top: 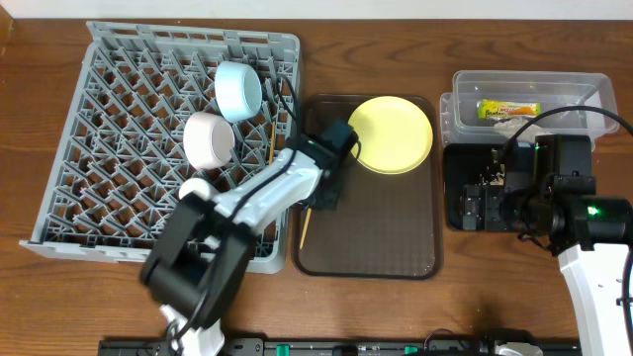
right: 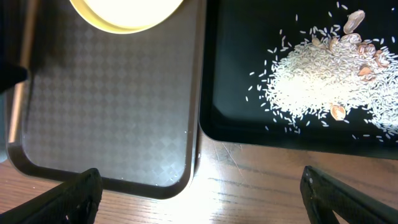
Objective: Sort waste into correct bins and load items into the dishwasher
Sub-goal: 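Insert the second chopstick upright into the dish rack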
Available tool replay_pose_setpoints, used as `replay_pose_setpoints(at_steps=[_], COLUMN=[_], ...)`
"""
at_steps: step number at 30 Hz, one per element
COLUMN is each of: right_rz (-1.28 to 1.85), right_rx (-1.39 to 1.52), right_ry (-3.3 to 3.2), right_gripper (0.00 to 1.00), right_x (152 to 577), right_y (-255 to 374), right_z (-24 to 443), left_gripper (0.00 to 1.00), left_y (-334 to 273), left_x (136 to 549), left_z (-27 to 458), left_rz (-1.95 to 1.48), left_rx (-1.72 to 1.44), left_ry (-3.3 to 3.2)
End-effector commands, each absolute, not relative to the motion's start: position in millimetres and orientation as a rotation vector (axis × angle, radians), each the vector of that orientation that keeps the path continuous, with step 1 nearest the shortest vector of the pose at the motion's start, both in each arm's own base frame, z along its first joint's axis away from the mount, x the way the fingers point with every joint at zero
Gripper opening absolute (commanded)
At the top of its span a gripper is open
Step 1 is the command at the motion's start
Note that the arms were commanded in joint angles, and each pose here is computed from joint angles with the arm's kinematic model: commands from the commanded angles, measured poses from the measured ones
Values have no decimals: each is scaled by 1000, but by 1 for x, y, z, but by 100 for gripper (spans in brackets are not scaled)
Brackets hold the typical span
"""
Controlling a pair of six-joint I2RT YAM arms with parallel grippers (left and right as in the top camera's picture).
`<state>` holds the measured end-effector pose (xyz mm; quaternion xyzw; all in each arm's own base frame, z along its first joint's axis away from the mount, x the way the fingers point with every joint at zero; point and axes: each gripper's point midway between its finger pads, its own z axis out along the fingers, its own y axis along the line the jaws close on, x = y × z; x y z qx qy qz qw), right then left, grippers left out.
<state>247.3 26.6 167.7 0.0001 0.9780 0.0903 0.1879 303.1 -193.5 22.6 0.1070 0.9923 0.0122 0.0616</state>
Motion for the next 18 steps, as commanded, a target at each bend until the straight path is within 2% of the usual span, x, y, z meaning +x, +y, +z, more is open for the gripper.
replay_pose_setpoints(at_steps=[1,6,8,18], right_rz=[249,249,249,249], right_rx=[23,23,23,23], right_ry=[2733,2733,2733,2733], right_gripper=[99,99,99,99], right_x=[251,251,251,251], right_y=[23,23,23,23], right_z=[174,174,174,174], left_gripper=[6,6,6,6], left_y=[-197,-178,-161,-111], left_x=[315,322,325,341], left_z=[88,152,163,146], left_rz=[-76,-64,-4,60], left_rx=[284,263,217,86], left_ry=[2841,2655,2623,2698])
